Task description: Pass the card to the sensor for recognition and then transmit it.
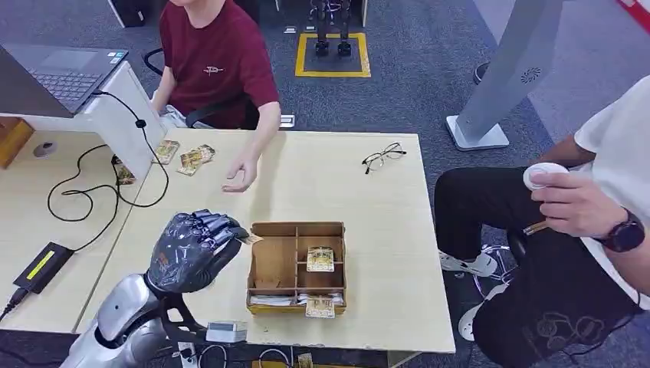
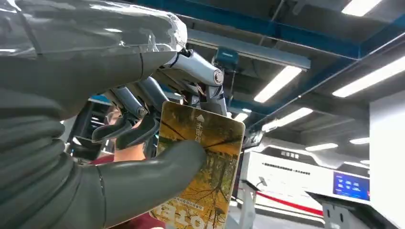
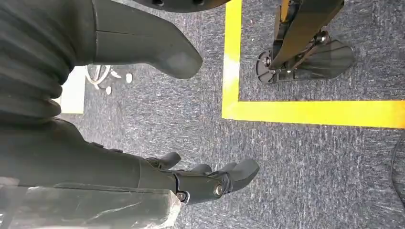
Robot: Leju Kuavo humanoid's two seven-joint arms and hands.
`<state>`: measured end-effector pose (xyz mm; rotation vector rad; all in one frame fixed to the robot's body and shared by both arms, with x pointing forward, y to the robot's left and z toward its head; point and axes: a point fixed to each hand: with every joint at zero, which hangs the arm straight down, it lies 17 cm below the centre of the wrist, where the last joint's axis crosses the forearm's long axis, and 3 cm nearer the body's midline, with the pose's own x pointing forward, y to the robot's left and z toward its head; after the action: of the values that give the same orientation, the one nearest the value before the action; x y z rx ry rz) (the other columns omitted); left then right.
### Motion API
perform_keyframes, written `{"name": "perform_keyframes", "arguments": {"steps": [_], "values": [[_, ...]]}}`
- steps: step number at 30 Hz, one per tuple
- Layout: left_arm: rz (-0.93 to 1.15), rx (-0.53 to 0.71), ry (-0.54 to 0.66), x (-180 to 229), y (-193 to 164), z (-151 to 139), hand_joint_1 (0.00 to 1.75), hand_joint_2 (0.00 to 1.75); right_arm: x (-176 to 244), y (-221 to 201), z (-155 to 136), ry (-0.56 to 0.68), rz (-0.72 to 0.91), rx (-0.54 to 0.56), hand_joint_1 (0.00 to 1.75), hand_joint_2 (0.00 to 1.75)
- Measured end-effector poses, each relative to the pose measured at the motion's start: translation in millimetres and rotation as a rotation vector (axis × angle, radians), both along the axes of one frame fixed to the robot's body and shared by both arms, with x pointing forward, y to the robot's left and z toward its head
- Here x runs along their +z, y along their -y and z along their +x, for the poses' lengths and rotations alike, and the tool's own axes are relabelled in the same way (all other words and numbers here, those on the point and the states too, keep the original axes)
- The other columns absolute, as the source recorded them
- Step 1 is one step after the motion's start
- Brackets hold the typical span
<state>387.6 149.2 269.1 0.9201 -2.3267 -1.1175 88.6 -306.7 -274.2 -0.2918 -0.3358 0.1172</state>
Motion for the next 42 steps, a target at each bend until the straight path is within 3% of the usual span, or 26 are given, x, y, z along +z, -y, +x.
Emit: {"name": "perform_keyframes", "arguments": {"steps": [5,13,19,41,42], "values": [[0.001,0.084,0.050,16,-15,14,1.75,1.75,0,-2,0,-0.007,0.001,0.023,0.00,1.75],[0.073,0.349,0.087,23,-61,89,1.75,1.75,0,-7,6,0.001,0.012,0.077,0.00,1.75],[0.112,0.443,0.044,1,-81,123,1.75,1.75,0,-8,8,-0.002,0.014,0.088,0.00,1.75],[0.143,0.499,-0.063,-43,-98,140,1.75,1.75,1,-8,12,0.009,0.012,0.097,0.00,1.75],[0.143,0.499,-0.064,-44,-98,140,0.73,1.75,1,-8,12,0.008,0.012,0.097,0.00,1.75]]}}
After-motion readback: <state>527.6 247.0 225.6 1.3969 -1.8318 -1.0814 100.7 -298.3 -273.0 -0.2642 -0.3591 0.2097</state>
